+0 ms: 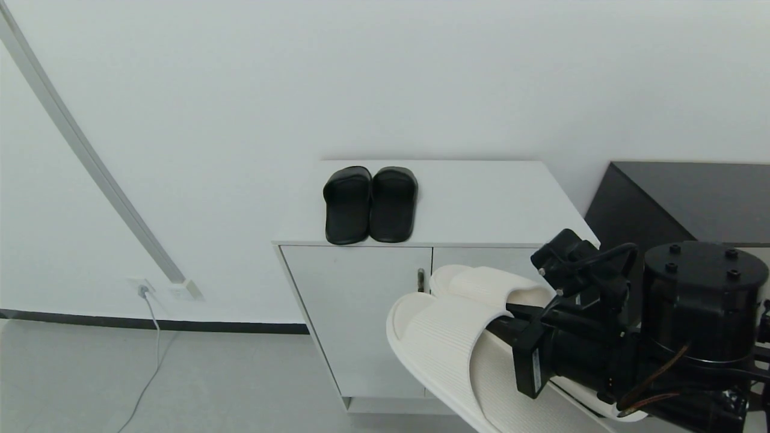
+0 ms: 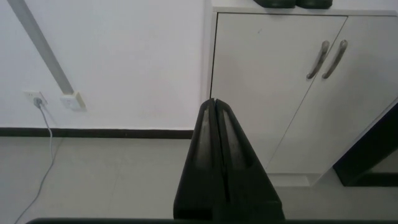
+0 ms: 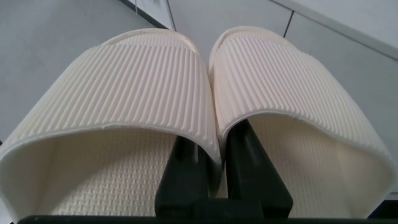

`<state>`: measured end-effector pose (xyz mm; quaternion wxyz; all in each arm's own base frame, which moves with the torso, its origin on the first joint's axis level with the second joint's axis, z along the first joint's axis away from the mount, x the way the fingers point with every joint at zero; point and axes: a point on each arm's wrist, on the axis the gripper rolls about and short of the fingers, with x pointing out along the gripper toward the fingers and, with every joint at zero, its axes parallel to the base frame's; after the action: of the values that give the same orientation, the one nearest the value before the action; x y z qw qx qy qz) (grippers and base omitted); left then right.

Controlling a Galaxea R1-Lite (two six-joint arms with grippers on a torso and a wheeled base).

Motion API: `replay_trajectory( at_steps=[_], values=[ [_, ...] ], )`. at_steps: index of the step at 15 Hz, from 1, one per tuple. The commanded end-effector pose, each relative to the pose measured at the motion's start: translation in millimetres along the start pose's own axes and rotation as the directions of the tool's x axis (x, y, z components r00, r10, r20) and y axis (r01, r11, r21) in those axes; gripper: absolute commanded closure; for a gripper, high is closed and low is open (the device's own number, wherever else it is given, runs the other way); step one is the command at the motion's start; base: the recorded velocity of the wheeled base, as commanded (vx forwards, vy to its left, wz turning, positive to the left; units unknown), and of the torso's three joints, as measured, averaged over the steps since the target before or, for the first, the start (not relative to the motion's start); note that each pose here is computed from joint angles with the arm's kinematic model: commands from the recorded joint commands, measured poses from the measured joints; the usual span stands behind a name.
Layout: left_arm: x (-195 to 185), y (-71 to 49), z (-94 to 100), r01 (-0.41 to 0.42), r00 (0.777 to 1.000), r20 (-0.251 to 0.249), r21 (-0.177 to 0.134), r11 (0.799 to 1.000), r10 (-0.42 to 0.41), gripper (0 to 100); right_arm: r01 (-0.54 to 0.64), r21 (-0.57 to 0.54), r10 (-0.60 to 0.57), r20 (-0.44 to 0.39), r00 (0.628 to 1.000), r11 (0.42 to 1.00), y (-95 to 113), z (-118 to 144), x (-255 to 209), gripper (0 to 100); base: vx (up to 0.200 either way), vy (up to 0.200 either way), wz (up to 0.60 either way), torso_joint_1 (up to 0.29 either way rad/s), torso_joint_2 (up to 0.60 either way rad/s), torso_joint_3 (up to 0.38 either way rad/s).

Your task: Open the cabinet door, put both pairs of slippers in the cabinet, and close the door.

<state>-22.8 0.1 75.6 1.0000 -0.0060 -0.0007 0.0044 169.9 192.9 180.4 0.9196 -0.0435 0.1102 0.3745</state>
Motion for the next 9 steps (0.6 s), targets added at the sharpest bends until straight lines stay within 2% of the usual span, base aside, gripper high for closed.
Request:
replay_trajectory(
  at_steps=[1,4,5,9],
  values=[
    [0.0,0.0,0.0,0.0,1.0,0.0,-0.002,1.0,0.0,100,-0.002,-0.001,0.002,-0.001,1.0,1.0,0.3,-0.7,-1.1,100,0.0,0.0,0.0,-0.163,0.38,0.207],
    [0.1,-0.1,0.1,0.003,1.0,-0.001,0.003,1.0,-0.003,100,0.001,-0.001,-0.001,0.002,1.0,1.0,0.2,-0.8,-2.4,100,0.0,0.0,0.0,-0.206,0.48,0.271],
    [0.1,-0.1,0.1,0.003,1.0,-0.001,0.003,1.0,-0.003,0,0.0,-0.001,0.0,-0.004,1.0,1.0,0.2,-2.7,-2.4,100,0.0,0.0,0.0,-0.242,0.54,0.305],
    [0.0,0.0,0.0,0.001,1.0,0.0,0.003,1.0,-0.001,0,0.003,-0.002,-0.003,-0.001,1.0,1.0,0.0,-2.3,-4.0,100,0.0,0.0,0.0,-0.226,0.55,0.318]
  ],
)
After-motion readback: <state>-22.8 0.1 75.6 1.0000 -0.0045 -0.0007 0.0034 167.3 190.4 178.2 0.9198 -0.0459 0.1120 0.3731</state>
